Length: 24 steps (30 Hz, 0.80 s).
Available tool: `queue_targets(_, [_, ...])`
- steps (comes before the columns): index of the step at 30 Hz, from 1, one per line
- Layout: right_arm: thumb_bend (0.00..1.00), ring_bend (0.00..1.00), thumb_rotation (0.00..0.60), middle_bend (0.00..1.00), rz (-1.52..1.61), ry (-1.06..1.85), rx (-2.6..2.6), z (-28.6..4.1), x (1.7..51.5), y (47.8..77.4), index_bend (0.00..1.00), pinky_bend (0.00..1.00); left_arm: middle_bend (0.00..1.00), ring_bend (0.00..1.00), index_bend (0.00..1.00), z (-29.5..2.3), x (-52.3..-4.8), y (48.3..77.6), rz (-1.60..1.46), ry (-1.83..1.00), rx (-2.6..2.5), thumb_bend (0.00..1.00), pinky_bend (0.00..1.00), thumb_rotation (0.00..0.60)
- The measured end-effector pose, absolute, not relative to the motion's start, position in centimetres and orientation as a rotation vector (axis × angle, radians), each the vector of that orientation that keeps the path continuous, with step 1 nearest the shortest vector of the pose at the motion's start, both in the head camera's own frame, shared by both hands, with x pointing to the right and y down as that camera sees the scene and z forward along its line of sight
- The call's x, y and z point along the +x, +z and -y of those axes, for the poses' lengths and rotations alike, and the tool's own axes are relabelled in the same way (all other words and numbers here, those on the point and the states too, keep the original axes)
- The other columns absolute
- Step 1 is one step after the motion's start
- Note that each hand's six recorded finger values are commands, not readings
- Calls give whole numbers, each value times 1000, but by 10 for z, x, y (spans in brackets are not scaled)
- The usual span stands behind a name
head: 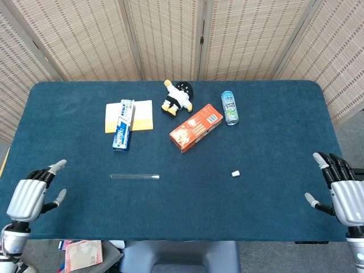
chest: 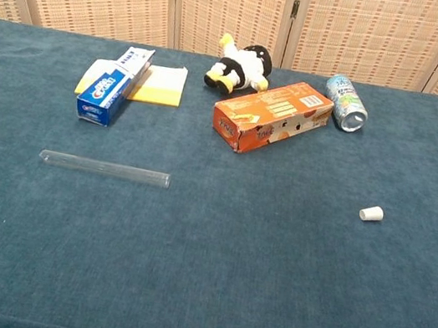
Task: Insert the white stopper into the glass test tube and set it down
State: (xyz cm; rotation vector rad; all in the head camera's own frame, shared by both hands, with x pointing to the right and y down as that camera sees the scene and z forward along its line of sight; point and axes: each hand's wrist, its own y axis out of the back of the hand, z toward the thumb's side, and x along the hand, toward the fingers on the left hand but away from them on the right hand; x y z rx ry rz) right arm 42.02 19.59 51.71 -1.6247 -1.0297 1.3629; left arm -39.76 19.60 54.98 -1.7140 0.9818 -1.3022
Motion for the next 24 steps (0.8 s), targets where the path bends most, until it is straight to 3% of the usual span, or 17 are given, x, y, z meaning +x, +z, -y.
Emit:
queue_targets(3, [205, 14, 600, 85, 1020, 1359, -1628, -194, 418, 517, 0, 78, 520, 574, 197, -182, -376, 557, -920, -1252, -1763, 319, 713, 600])
queue_targets(8, [204, 15, 600, 89, 1016, 1362, -1629, -193, 419, 517, 0, 78, 604, 643, 216, -161, -340, 575, -807, -1201, -1831, 269, 822, 600])
queue_targets(14, [204, 18, 600, 90, 1017, 1375, -1636, -193, 421, 522, 0, 78, 816, 849, 257, -145, -307, 604, -695, -1210, -1884, 269, 992, 600])
queue_targets(24, [204, 18, 600, 90, 1009, 1375, -1660, -188, 421, 531, 0, 78, 972, 984, 309, -137, -272, 642, -548, -1280, -1926, 269, 1000, 600])
